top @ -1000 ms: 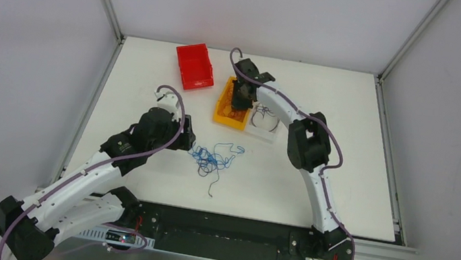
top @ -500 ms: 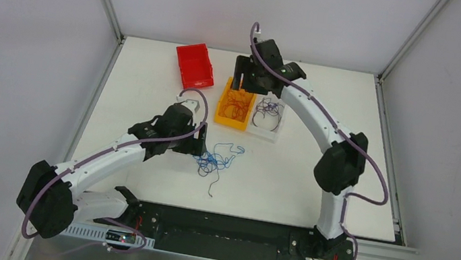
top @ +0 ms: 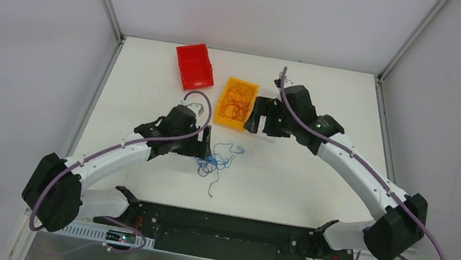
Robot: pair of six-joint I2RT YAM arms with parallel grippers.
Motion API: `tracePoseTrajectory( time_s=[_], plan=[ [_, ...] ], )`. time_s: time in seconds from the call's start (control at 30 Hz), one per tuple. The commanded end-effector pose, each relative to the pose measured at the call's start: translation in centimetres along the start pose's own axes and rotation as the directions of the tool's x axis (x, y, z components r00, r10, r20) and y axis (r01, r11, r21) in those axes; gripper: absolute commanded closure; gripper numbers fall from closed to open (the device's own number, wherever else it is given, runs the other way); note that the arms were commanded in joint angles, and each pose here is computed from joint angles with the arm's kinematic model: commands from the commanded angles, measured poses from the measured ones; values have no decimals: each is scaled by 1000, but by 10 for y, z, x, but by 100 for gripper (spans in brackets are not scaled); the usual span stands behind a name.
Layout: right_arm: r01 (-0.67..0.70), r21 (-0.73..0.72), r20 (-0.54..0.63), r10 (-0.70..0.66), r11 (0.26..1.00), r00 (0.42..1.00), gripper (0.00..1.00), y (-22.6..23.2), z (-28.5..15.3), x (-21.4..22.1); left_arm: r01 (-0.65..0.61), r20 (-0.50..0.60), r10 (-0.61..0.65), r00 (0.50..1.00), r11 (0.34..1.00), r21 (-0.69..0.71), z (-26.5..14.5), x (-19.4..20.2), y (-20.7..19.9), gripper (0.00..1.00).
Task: Untangle the cables
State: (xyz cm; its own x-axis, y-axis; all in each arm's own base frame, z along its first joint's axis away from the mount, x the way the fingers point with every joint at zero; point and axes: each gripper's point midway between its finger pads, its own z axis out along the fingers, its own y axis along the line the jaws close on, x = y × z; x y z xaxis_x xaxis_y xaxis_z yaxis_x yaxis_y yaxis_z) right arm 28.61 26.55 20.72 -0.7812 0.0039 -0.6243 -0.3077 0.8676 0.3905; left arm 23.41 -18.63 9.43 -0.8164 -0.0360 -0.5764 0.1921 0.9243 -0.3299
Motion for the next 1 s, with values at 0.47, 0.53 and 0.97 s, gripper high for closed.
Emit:
tracePoseTrajectory(
  time_s=[0.47,0.53,0.97],
  plan=[
    [-368,-169,-43,366,914,929,14,1,17,87,72,-37,-68,997,991,114,26,14,-16,30],
    [-399,-174,-59,395,900,917,14,3,24,92,73,-41,-69,997,991,113,28,16,-16,31],
    [-483,-107,-101,474,869,875,31,10,75,115,75,-10,-75,997,992,97,23,15,-10,39]
  ],
)
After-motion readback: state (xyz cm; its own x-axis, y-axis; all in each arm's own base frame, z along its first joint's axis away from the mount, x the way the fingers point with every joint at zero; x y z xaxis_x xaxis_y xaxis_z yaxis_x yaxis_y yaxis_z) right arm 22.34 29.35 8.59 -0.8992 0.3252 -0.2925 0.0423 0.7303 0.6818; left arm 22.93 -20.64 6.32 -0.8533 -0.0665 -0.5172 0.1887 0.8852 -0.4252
